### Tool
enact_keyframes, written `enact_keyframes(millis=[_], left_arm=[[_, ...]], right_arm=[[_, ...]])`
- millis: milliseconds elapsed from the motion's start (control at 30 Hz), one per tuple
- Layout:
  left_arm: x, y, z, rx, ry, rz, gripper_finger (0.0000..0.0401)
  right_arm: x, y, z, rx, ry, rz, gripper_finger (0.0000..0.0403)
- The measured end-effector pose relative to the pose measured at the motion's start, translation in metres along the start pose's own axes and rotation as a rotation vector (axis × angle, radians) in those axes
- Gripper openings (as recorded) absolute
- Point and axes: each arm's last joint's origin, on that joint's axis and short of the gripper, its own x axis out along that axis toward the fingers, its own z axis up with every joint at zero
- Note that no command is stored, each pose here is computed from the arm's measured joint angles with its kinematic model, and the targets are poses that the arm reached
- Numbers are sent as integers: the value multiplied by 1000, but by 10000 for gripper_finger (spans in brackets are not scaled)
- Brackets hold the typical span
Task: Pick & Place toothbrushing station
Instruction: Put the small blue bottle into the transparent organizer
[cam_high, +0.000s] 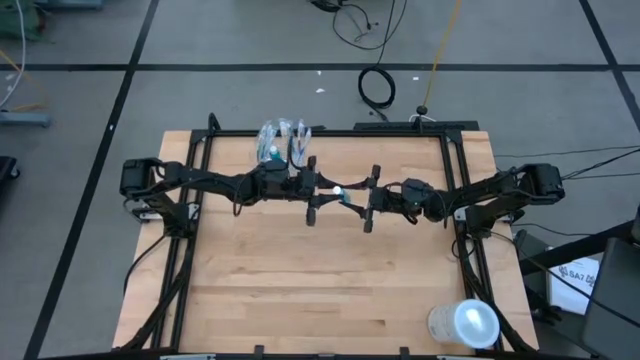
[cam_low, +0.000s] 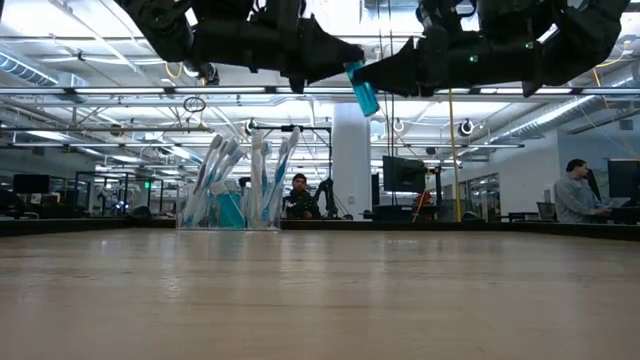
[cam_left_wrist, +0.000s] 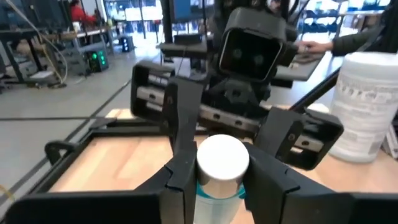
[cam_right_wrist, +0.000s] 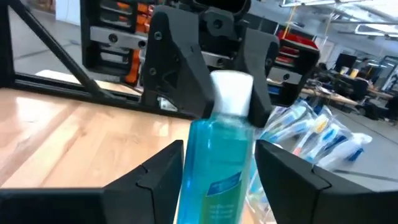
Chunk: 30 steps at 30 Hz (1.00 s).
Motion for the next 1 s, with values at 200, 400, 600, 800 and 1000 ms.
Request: enact_keyframes(millis=[200, 400, 600, 800, 1000], left_arm=[[-5, 5, -1, -27, 69, 78, 94], [-36, 12, 18, -29, 210, 318, 97], [-79, 14, 38, -42, 333, 589, 96], [-98, 20, 28, -100, 456, 715, 96], [-104, 44, 8, -175, 465, 697, 95]], right_arm=[[0, -2, -4, -6, 60, -105, 218], [-1, -2, -7, -12, 95, -106, 226], [-1, -2, -9, -13, 114, -103, 224], [-1, -1, -11, -4, 134, -97, 224], [-1, -1, -11, 34, 136, -95, 224]])
